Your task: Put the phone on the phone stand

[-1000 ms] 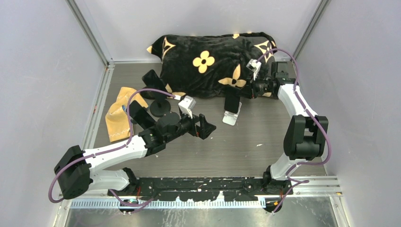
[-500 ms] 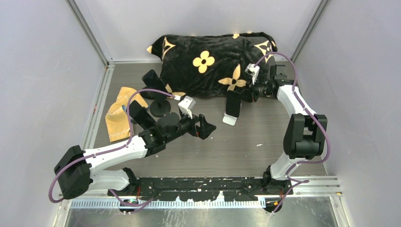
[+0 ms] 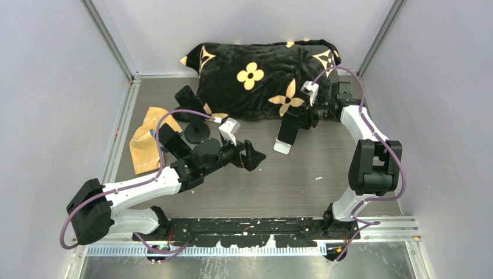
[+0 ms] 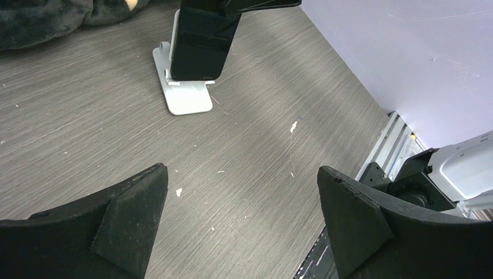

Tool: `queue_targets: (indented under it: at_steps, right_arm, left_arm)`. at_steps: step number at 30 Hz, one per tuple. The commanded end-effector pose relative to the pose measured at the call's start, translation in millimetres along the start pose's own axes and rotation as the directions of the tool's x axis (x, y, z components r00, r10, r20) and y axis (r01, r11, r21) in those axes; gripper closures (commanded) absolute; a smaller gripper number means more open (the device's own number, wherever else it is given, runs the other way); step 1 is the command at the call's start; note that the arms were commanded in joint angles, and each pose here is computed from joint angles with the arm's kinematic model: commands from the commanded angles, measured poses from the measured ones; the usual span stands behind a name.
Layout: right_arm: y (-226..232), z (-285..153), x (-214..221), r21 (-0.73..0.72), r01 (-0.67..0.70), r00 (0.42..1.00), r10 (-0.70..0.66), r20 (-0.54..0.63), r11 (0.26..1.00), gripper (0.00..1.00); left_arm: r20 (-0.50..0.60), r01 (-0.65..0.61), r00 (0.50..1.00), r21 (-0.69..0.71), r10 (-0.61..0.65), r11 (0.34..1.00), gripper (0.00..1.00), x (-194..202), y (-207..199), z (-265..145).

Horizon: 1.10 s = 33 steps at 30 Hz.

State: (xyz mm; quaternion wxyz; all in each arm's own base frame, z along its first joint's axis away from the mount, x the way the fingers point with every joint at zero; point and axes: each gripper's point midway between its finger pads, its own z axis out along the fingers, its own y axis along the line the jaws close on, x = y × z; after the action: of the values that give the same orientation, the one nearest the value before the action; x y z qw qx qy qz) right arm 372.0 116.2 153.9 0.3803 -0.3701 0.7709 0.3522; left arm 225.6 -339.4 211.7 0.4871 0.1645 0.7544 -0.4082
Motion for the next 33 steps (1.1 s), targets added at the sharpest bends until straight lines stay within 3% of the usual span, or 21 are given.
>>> queue_targets:
  at_steps: [1, 10, 18, 28, 33]
  right_arm:
    - [3.1, -3.5, -4.4, 0.001, 0.016, 1.000, -0.016, 0.006, 1.000, 0.62]
    - [-6.3, -9.3, -23.1, 0.043, 0.019, 1.000, -0.020, 0.016, 0.999, 0.50]
    - [-8.7, -13.9, -37.2, 0.043, 0.020, 0.999, -0.022, 0.026, 0.999, 0.50]
    - [-7.6, -9.6, -32.9, -0.001, -0.018, 1.000, 0.018, 0.010, 1.000, 0.67]
    - [-5.2, -9.7, -33.0, -0.032, -0.014, 1.000, 0.014, -0.003, 0.999, 0.83]
  left_arm:
    - [0.061, 0.008, 0.998, 0.032, -0.010, 0.999, 0.00, -16.1, -8.1, 2.2]
    - [0.058, 0.017, 0.998, 0.039, -0.019, 0.999, 0.00, -15.6, -9.7, 3.2]
    - [0.060, 0.016, 0.998, 0.043, -0.019, 0.999, 0.00, -16.3, -10.6, 3.2]
    - [0.058, 0.019, 0.998, 0.045, -0.022, 0.999, 0.00, -16.5, -11.2, 3.8]
    - [0.057, 0.019, 0.998, 0.046, -0.022, 0.999, 0.00, -16.9, -11.7, 4.8]
